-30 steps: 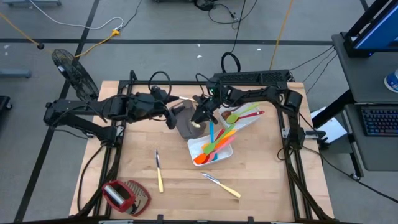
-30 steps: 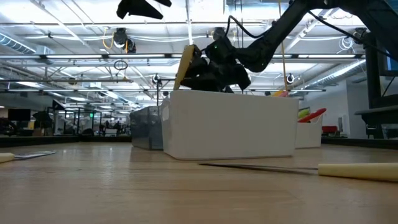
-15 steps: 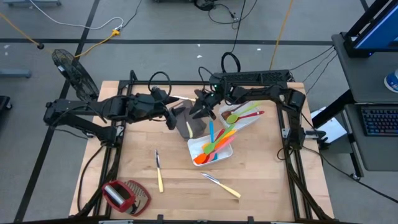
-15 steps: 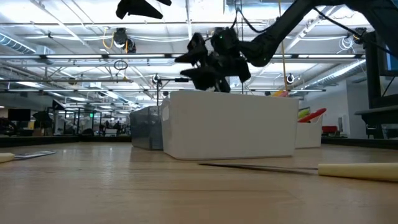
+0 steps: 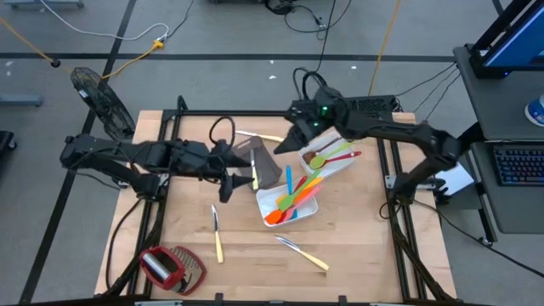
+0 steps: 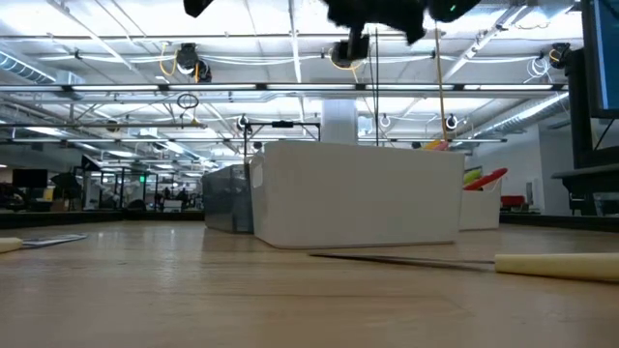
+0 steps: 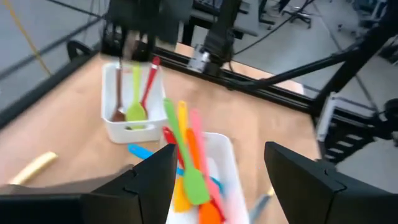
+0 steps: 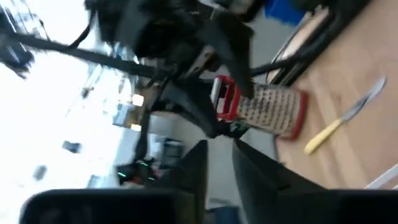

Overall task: Pick & Place Kitchen Items
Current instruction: Put the white table knife into the black bin

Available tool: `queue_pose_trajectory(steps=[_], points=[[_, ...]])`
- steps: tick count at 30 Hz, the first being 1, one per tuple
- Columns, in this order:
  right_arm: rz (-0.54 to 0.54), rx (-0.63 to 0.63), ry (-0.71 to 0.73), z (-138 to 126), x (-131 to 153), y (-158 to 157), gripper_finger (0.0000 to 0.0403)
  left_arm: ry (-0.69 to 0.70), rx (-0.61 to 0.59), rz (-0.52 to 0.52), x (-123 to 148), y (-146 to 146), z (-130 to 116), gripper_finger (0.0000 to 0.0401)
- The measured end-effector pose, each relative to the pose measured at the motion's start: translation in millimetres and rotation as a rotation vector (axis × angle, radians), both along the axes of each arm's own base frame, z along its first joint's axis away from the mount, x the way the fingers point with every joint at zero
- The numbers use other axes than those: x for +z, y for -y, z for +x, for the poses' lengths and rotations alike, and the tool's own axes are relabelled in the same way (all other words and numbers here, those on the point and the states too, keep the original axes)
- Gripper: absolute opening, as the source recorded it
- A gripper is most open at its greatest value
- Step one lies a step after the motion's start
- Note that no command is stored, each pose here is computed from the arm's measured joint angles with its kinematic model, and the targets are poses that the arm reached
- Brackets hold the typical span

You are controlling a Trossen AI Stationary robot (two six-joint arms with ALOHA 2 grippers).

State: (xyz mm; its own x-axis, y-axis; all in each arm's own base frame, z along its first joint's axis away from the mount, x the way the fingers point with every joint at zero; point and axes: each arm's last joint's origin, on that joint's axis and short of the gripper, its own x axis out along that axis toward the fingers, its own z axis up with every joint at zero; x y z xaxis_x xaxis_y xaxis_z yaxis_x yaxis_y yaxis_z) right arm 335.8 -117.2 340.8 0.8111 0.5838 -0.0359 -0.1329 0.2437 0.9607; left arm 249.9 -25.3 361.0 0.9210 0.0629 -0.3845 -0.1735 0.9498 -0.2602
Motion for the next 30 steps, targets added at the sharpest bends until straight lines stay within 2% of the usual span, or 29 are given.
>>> queue_pose_trajectory(steps=[2, 5, 8, 11, 16, 23, 30], points=[[-0.099, -0.028, 0.047, -12.4, 13.1, -9.6, 0.0048, 0.002, -0.005, -0.039, 0.0, 5.5, -0.6, 0.0248], [-0.259, -0.092, 0.09, -33.4, 29.0, -22.8, 0.0009, -0.006, 0.029, -0.154, -1.3, 11.9, -2.1, 0.0248], [-0.368, -0.158, 0.086, -54.5, 41.1, -33.6, 0.001, -0.058, 0.124, -0.301, -8.0, 17.6, -4.3, 0.0248], [-0.455, -0.21, 0.077, -74.2, 50.8, -43.0, 0.0007, -0.143, 0.251, -0.395, -22.0, 23.4, -3.1, 0.0248], [-0.572, -0.26, 0.125, -102.8, 68.0, -58.3, 0.0003, -0.327, 0.365, -0.522, -50.6, 34.6, 5.1, 0.0248], [-0.744, -0.259, 0.182, -137.9, 80.1, -77.0, 0.0001, -0.542, 0.409, -0.647, -84.1, 51.8, 19.2, 0.0248], [-0.799, -0.289, 0.199, -159.2, 86.6, -83.9, 0.0001, -0.748, 0.508, -0.722, -116.0, 66.2, 25.9, 0.0248]])
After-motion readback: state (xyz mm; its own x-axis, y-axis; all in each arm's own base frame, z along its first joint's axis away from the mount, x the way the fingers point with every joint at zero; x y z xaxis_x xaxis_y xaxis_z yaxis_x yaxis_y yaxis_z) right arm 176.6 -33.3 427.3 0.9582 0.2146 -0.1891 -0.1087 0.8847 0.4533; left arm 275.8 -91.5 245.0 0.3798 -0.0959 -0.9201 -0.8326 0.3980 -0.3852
